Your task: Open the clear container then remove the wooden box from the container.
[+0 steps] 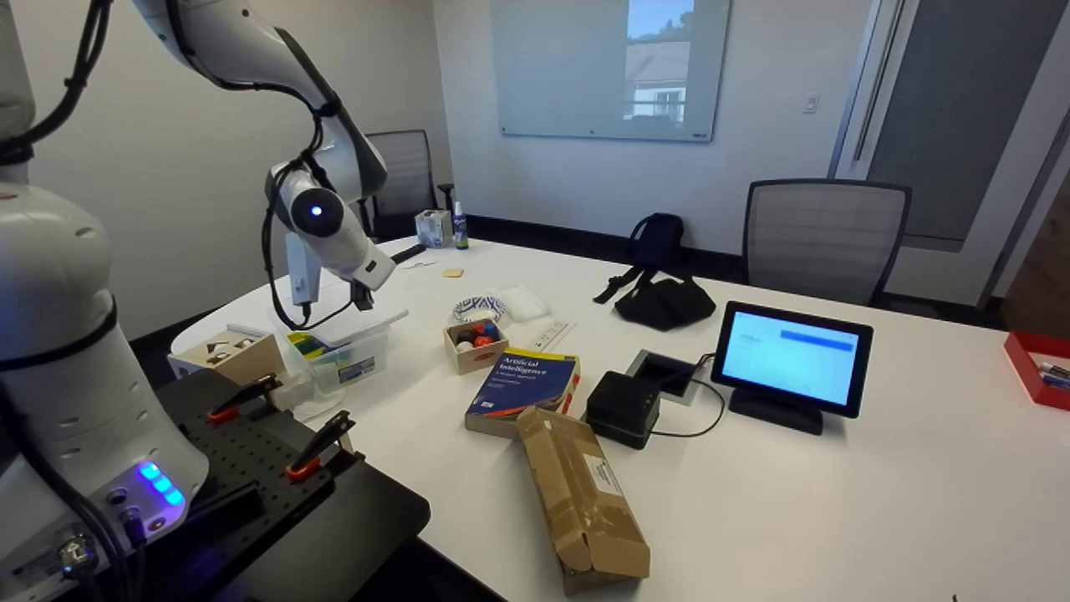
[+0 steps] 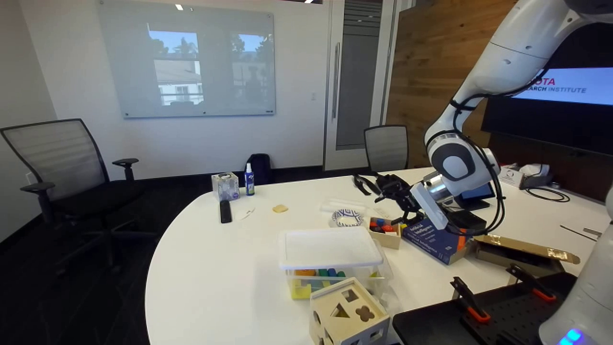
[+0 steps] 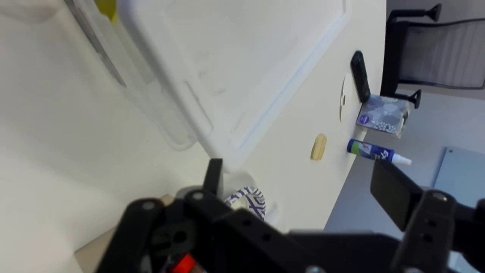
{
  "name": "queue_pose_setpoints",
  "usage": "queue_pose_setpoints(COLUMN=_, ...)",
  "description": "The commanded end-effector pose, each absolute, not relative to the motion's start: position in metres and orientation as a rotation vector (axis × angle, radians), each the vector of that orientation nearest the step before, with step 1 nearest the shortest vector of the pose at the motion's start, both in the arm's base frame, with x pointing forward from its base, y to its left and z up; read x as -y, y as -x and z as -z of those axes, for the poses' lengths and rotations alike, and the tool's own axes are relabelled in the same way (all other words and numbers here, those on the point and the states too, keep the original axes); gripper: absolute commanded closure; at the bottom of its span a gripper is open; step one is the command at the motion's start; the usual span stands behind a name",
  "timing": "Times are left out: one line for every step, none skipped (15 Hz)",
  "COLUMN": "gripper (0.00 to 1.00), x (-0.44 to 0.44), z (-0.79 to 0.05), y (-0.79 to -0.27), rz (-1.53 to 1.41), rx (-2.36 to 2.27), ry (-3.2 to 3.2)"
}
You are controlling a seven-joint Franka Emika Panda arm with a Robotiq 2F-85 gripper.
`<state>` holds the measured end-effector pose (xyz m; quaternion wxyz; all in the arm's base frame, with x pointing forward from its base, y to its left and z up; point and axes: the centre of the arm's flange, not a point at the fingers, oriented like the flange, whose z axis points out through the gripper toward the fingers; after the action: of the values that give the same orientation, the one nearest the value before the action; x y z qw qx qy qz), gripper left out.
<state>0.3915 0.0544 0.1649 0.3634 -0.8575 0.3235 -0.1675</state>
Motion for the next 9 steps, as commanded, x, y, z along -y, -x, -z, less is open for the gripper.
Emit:
queue_pose_setpoints(gripper=0.0, x=-0.101, z=-0.157, y=-0.371, rz=0.364, rx=-0.749, ry=2.247)
queue_pose_setpoints(gripper=0.0, x=-0.114, z=-0.154, y=-0.366, rz=0.339, rx=-0.725, ry=2.26)
queue_pose_setpoints(gripper=0.0, x=-0.125, z=-0.151, y=-0.362, rz=0.313, rx=-0.705, ry=2.273)
queue_pose_setpoints(gripper=0.0, x=-0.135, z=-0.145, y=-0.358, rz=0.288, rx=-0.688, ry=2.288)
queue_pose_setpoints(gripper=0.0, x=-0.144, z=-0.138, y=-0.353, rz=0.264, rx=-0.674, ry=2.307)
queue_pose_setpoints(gripper=0.0, x=-0.151, z=-0.133, y=-0.349, rz=0.247, rx=-0.663, ry=2.323)
queue_pose_setpoints(gripper=0.0, x=-0.157, z=-0.127, y=-0.344, rz=0.22, rx=-0.656, ry=2.339)
queue_pose_setpoints(gripper=0.0, x=-0.161, z=-0.122, y=-0.34, rz=0.198, rx=-0.651, ry=2.355)
queue_pose_setpoints(gripper=0.0, x=-0.164, z=-0.117, y=-0.336, rz=0.183, rx=-0.642, ry=2.37)
